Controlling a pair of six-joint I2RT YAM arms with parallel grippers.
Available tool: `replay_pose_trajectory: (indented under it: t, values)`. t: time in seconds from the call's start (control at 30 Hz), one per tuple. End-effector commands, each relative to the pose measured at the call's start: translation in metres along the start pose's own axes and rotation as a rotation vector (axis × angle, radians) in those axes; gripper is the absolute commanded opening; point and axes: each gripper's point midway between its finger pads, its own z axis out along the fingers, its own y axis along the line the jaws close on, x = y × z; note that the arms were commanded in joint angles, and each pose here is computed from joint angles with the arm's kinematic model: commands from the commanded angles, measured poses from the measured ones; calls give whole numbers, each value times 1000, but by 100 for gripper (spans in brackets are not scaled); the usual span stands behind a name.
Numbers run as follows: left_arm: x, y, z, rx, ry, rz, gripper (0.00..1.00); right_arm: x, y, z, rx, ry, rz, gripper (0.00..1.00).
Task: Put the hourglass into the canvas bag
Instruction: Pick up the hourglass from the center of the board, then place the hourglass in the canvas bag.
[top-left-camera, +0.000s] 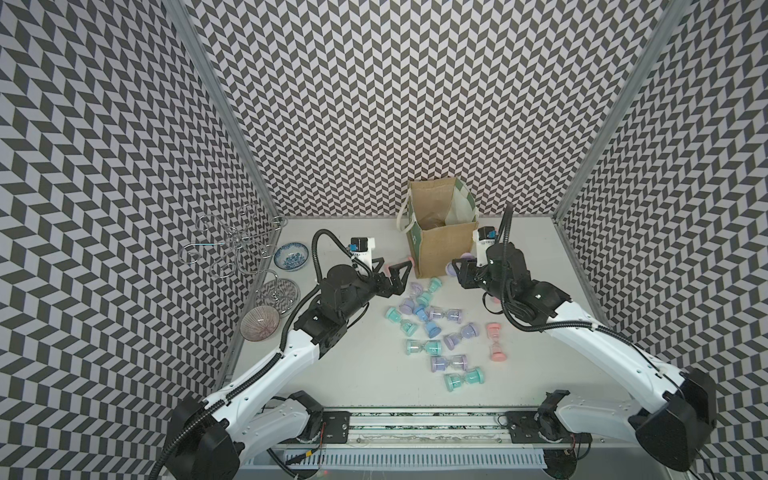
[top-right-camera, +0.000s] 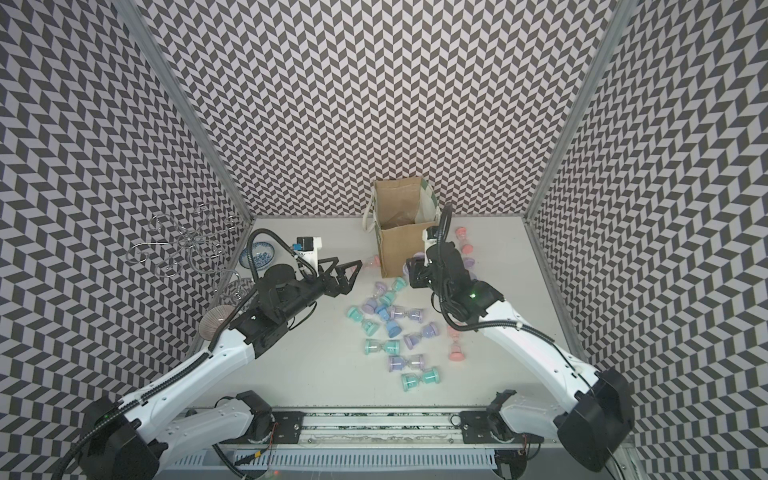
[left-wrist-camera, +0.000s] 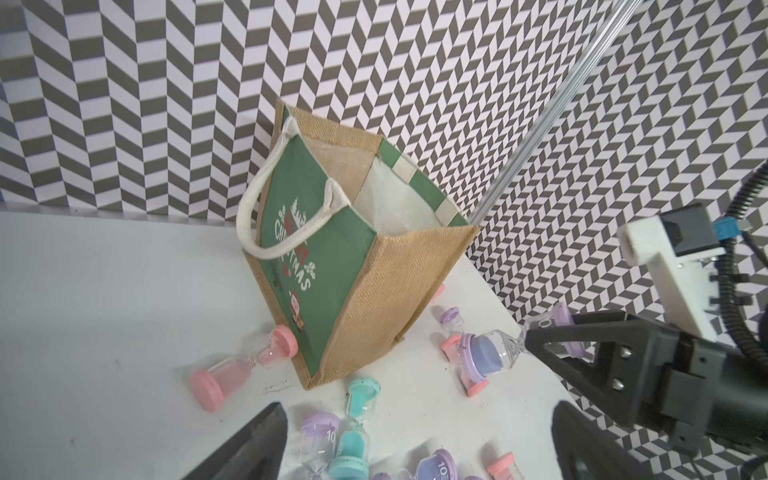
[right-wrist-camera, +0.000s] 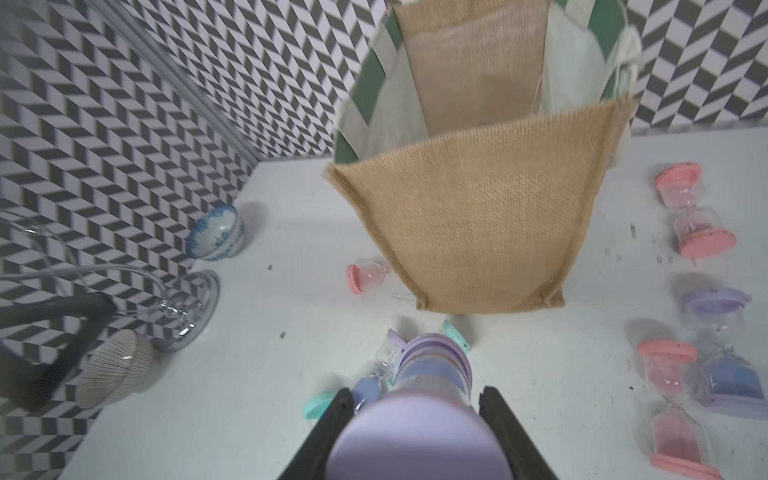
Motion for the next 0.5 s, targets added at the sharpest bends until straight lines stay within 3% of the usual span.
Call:
replay_pose_trajectory:
  t: [0.0,0.17,0.33,0.47]
  values:
    - [-22,-1,0,-28,-26,-15,99,-54,22,-25,-78,-133,3,18]
    - [-42,-8,8,-7,-41,-13,99,-103,39,-21,-132,-202,13,18]
    - [-54,-2,21,-23,-41,-16,99,-132,33,11,-198,-217,73,18]
    - [-60,7,29,-43,-50,-20,99,-148,25,41,-170,-226,70,18]
